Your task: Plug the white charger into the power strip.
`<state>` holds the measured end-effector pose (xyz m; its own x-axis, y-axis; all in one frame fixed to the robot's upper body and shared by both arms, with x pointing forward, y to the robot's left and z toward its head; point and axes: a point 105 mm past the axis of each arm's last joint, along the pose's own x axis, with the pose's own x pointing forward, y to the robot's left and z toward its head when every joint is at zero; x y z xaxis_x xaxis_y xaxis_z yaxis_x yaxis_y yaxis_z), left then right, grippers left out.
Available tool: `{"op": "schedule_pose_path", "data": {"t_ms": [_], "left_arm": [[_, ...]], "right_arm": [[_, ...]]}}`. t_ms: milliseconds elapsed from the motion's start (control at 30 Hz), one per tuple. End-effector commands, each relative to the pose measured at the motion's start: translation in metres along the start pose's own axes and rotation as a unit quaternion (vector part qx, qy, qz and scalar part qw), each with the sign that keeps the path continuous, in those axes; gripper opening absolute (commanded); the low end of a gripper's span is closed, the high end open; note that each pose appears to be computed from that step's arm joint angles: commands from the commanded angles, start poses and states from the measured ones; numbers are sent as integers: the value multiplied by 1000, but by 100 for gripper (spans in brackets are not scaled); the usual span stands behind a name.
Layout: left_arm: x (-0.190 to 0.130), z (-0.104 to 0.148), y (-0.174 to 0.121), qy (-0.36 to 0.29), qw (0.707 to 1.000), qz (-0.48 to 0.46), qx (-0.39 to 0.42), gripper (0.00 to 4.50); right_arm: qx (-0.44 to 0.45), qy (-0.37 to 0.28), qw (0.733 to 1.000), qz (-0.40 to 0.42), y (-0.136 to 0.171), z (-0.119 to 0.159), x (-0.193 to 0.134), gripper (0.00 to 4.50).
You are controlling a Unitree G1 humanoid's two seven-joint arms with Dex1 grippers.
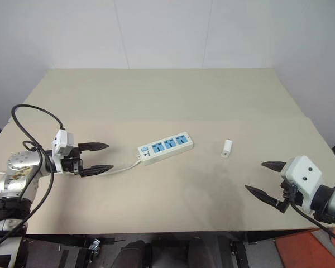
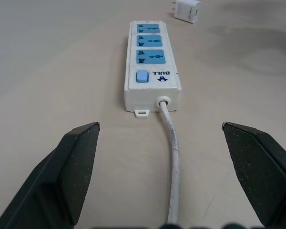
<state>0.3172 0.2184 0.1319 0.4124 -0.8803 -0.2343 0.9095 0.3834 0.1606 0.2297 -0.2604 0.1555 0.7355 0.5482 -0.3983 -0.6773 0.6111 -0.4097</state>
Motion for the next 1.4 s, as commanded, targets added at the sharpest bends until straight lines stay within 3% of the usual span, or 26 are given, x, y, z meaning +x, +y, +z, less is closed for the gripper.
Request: {"op": "schedule_pose_path", "data": {"t_ms": [33,133,267,533,833,1033,1400], "left_arm": [[-6,11,4,-12,999,20,28,449],[2,12,11,-39,997,50,47,449],[36,15,14,-114,992,38,36,449],[80,9,21,-112,993,0,33,449],[100,8,11,-132,990,-52,6,449],[115,-4,9,-87,994,-21,56,449],[127,-15,0,-98,995,-19,20,449]], "right_arm": [[-30,-10,999,-3,-5,11,1,450],[-36,-14,999,-4,-8,14,6,450],[-46,-31,998,3,-6,22,20,450],[-57,-62,996,-2,-4,40,43,450],[-52,-60,997,-7,12,41,52,450],[-56,-75,996,-11,20,52,50,450],[-56,-64,996,-20,21,51,50,450]]}}
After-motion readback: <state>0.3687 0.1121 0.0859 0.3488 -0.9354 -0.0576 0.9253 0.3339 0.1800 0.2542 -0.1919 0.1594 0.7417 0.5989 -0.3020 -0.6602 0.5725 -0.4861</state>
